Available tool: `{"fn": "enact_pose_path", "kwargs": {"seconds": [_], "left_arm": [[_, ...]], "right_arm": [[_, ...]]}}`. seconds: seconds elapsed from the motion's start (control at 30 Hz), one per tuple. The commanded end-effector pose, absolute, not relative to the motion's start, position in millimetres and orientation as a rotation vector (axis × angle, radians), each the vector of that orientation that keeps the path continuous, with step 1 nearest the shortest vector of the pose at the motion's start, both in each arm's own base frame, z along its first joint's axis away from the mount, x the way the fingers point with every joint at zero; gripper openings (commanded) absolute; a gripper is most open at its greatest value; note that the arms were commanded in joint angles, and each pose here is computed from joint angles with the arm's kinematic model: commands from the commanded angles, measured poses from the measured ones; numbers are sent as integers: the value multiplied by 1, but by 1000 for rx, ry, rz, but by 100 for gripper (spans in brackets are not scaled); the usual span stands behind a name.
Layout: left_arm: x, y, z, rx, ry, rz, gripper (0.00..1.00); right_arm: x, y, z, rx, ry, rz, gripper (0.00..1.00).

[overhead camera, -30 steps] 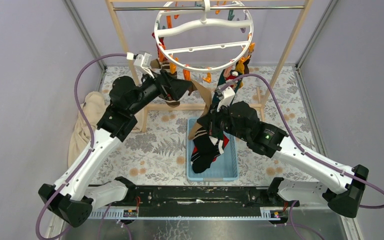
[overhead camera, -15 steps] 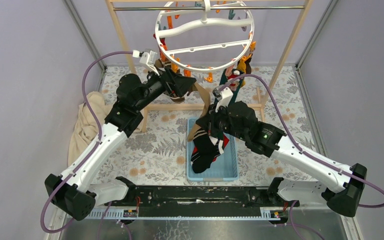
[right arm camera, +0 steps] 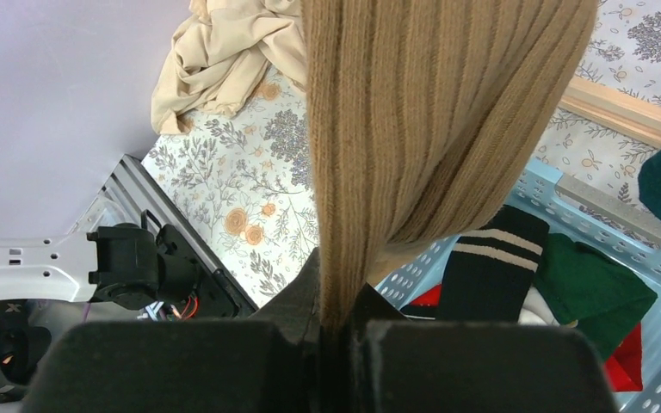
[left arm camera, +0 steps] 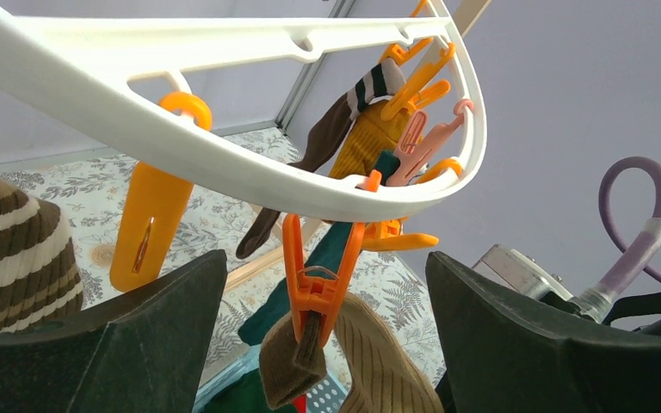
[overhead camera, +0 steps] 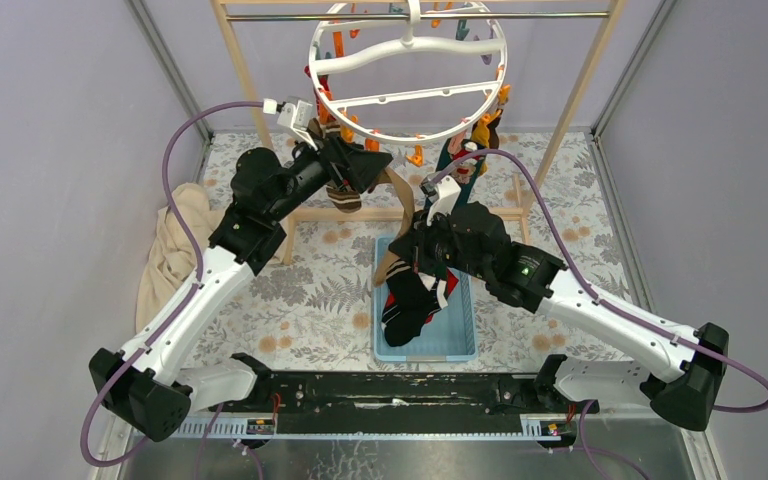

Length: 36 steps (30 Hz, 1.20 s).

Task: Remove the socks clipped to the hanger
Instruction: Remove the sock from the hanger.

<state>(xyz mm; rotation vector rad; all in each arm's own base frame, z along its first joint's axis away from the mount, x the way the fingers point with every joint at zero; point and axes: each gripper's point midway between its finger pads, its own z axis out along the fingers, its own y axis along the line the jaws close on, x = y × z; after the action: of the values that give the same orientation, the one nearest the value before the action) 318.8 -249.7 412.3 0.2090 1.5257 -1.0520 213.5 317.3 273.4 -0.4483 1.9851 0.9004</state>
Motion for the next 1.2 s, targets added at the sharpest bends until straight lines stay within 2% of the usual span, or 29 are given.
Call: {"fn": "enact_pose_path", "kwargs": {"seconds": [0.0,0.2,0.37,0.53,0.67,0.87,1.17], "left_arm": [[318,-250,430,220,1441,-1058,92],[319,-251,428,213,1427,-1070,89],[321,-253,431,219,1421,-1075,79],[322,-253,434,219,1410,-1073,78],[323,-255,437,222,1405,-1081,71],[325,-255,442,222,1392,-1077,65],[325,-255,450,220,1374,-1080,67]], "right_arm": [[214,323,292,-422,1919,978,0],[211,327,288,-443,1934,996,0],[210,326,288,-436,1933,997,0],[210,327,286,-438,1937,1004,0],[210,327,288,-437,1932,1006,0],[210,329,287,-447,1933,1012,0],[210,330,285,-450,1936,1011,0]]}}
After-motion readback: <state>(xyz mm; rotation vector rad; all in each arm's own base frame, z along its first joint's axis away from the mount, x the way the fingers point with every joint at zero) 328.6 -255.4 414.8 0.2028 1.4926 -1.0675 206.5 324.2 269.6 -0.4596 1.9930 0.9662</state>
